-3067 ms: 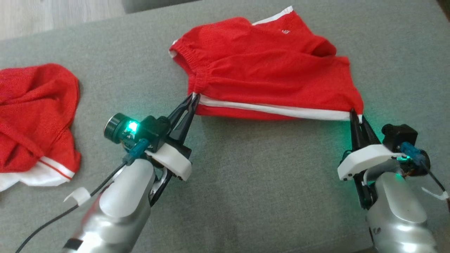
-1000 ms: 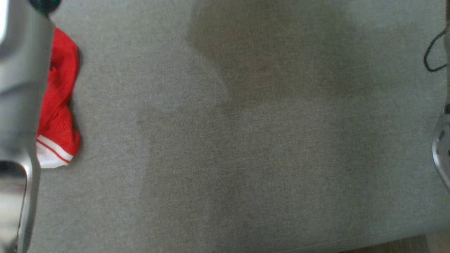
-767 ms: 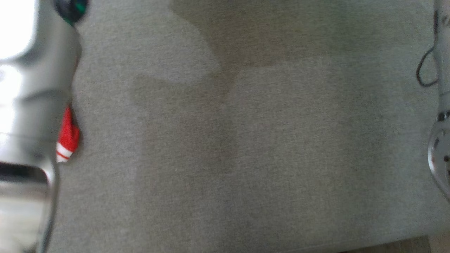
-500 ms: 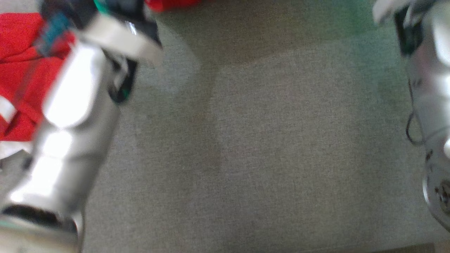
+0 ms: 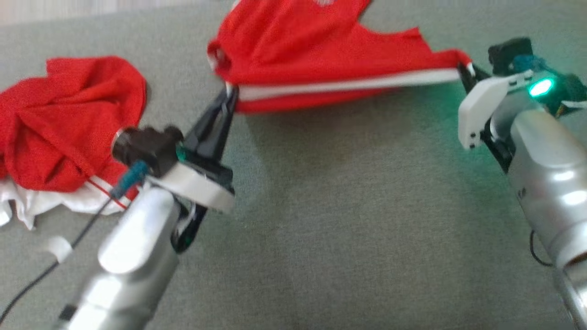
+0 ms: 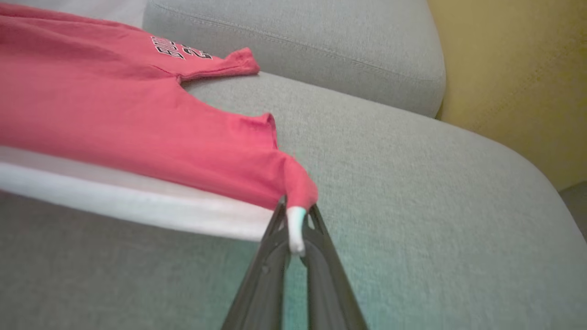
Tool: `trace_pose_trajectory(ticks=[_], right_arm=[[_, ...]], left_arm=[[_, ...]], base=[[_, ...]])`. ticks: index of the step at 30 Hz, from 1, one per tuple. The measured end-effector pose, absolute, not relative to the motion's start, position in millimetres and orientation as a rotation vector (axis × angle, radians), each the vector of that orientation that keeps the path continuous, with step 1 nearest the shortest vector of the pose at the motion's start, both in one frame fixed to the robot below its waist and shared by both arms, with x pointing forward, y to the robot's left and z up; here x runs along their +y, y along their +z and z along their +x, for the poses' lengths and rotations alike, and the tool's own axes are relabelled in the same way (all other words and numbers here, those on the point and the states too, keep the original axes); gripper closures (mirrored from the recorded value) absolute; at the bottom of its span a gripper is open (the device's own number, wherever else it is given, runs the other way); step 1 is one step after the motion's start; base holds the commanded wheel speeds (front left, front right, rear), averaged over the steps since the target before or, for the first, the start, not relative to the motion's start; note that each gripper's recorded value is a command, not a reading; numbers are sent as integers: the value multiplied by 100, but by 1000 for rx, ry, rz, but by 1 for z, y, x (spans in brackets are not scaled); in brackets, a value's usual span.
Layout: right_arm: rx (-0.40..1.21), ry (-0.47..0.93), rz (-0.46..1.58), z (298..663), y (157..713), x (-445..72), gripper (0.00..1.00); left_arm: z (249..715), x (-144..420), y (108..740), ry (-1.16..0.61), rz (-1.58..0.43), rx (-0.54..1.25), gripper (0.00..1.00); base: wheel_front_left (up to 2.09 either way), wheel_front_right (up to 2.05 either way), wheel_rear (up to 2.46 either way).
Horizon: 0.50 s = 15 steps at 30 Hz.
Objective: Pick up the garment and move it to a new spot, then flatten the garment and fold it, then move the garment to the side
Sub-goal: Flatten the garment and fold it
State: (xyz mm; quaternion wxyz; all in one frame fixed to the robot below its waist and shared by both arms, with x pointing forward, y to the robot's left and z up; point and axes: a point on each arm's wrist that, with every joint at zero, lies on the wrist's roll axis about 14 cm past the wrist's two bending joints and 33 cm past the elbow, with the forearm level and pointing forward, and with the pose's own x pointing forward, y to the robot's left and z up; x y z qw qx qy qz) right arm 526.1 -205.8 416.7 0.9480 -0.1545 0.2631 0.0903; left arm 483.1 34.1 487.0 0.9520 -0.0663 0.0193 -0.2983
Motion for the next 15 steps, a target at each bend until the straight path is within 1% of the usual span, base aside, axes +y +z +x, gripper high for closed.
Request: trace_pose_trajectory(ticks=[4, 10, 15], right_arm=[[587, 190, -304, 503, 419, -213, 100], [660, 224, -263, 458, 420, -226, 100], [679, 243, -228, 428, 429, -237, 100]], left_arm=[[462, 29, 490, -627, -117, 33, 100], [428, 22, 490, -656, -101, 37, 100], [403, 17, 492, -677, -89, 29, 100]], base=[[0, 0, 0], [0, 0, 0], [0, 0, 0]])
